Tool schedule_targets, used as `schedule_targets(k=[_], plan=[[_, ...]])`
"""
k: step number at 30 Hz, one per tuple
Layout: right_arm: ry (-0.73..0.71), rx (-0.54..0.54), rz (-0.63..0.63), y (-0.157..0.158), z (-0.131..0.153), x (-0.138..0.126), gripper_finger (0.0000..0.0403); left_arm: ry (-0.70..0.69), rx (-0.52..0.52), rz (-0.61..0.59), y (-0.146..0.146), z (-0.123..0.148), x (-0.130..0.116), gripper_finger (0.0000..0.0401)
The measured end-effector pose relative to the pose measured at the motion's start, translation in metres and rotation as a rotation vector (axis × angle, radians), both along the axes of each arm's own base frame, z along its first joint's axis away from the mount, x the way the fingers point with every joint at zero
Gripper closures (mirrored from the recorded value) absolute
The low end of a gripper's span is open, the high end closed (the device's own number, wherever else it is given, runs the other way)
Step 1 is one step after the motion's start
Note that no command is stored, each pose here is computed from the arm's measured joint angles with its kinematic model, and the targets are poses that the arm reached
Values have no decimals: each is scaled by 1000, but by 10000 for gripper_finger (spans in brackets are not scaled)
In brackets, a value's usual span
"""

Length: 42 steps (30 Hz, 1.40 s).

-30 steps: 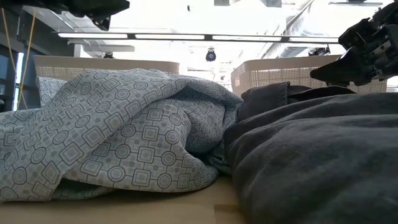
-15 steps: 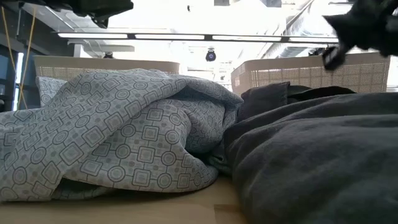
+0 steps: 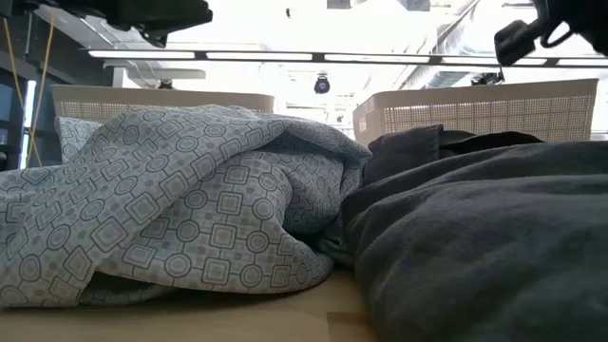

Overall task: Sort clothes
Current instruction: Put the top black boxer into the right white laundry organizer

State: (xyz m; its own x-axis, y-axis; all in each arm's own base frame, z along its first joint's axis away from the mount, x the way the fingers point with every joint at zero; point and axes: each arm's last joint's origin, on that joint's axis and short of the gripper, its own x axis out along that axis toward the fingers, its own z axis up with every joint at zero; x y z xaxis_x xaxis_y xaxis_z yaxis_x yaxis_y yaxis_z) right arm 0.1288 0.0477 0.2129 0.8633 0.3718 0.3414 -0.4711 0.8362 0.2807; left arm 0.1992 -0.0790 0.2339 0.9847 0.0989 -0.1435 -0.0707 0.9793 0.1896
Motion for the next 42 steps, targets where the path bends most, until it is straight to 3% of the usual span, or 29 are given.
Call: schedule_targets(k=[2,5,9,14,18,22,27,32,37,42], plan=[[40,7,29,4,11,6,402,-9,2,21,-1,-2,4,331],[202,-87,53,14,32,18,402,-34,0,64,-1,-3,8,331],[671,-214,-80,18,55,26,402,-66,2,120,1,-2,12,331],[1208,-206,-218,18,61,22,393,-84,-6,137,4,-1,13,331],[1507,-144,-244,23,46,22,347,-83,-6,137,4,-1,13,331],[1737,-143,-297,29,28,22,270,-75,-17,137,4,-2,13,331],[1920,-235,-415,33,9,25,185,-40,-14,139,3,-6,14,331],[2026,-289,-416,43,-14,41,166,-27,-14,139,2,-10,16,331],[2068,-375,-334,56,-42,57,205,-9,-5,139,1,-14,18,331],[2142,-411,-336,64,-63,63,300,11,6,139,0,-19,20,331]])
